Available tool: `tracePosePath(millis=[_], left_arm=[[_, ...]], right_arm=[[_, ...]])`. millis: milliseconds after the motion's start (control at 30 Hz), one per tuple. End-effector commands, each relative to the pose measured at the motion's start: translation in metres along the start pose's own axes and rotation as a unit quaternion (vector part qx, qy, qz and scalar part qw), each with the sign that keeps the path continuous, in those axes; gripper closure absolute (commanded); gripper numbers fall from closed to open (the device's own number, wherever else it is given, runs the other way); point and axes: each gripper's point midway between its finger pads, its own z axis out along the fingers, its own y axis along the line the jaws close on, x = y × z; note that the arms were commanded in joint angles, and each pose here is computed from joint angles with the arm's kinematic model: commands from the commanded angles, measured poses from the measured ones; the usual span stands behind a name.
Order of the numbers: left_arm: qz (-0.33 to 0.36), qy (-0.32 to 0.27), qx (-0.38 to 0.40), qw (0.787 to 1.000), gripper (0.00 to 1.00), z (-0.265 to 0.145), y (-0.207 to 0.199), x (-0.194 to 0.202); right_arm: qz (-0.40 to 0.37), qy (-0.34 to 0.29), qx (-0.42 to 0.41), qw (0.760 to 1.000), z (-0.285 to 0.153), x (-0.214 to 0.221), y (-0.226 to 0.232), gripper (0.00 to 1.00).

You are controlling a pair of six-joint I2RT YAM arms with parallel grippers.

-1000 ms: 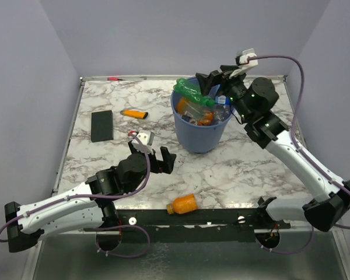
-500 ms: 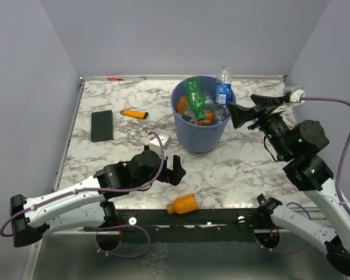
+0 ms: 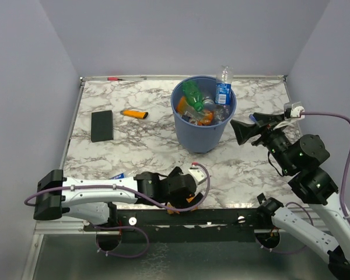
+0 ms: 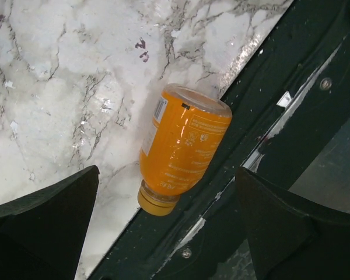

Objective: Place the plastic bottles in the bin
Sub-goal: Pick up the plastic bottle from the corner of the board.

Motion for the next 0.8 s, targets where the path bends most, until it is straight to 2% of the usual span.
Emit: tracePosePath(millis=[0, 267, 467, 533, 667, 767], left_arm=[[0.097, 0.02, 0.027, 0.995, 0.01, 0.005, -0.013, 0.004], [0.148, 0.1, 0.048, 0.983, 0.01, 0.041, -0.02, 0.041], [0.154, 0.107, 0.039, 0.981, 0.12, 0.059, -0.02, 0.041], [0.146, 0.101, 0.041, 0.983, 0.19, 0.065, -0.02, 0.04], [0.125, 0.104, 0.031, 0.986, 0.47, 0.072, -0.016, 0.038], [0.109, 0.071, 0.038, 0.991, 0.57, 0.061, -0.022, 0.018]], right_arm=[[0.006, 0.014, -0.001, 1.0, -0.009, 0.001, 0.001, 0.0], [0.019, 0.002, -0.014, 1.0, -0.018, -0.013, 0.007, 0.0], [0.021, 0.003, -0.016, 1.0, -0.02, -0.013, 0.007, 0.0], [0.025, 0.004, -0.017, 1.0, -0.021, -0.012, 0.008, 0.0], [0.026, 0.0, -0.02, 0.999, -0.023, -0.015, 0.009, 0.0], [0.028, -0.002, -0.021, 0.999, -0.026, -0.02, 0.01, 0.0]])
